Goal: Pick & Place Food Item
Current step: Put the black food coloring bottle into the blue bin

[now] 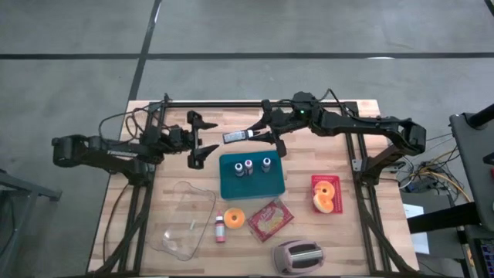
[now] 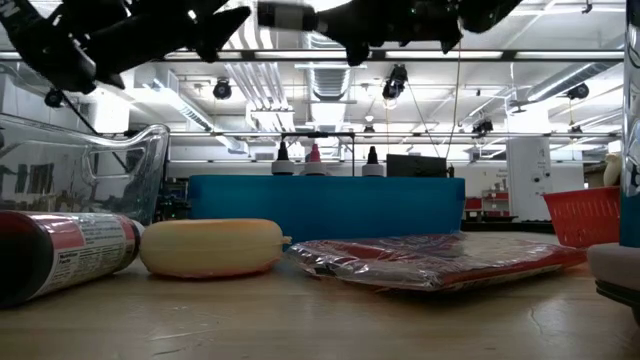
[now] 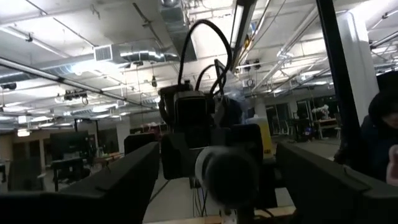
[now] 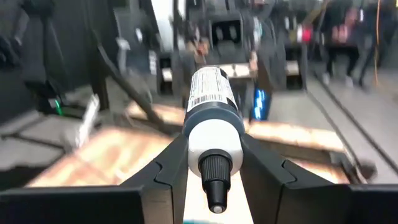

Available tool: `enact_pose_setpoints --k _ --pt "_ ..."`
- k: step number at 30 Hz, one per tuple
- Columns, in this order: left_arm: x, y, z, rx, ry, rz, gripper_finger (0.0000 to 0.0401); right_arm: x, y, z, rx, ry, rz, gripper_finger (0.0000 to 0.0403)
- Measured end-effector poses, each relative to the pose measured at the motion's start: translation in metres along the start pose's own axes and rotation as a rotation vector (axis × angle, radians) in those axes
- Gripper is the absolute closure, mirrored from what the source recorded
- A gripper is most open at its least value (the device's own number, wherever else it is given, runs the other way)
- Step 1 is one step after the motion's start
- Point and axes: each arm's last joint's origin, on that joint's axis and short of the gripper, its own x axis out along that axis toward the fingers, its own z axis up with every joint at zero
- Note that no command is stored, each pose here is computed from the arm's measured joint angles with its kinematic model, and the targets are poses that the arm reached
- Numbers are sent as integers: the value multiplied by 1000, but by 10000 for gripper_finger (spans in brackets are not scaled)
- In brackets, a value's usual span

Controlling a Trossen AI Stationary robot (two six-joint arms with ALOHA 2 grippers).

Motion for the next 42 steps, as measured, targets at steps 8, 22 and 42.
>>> enact_pose_setpoints --k 8,22,42 --pt "-26 -7 -7 -8 31 6 76 2 23 13 11 339 -107 295" --pt "-50 -12 -20 -29 102 58 76 -3 78 34 96 719 -134 295" --pt "-51 -11 -23 -20 128 96 76 -6 85 5 244 1055 -161 295"
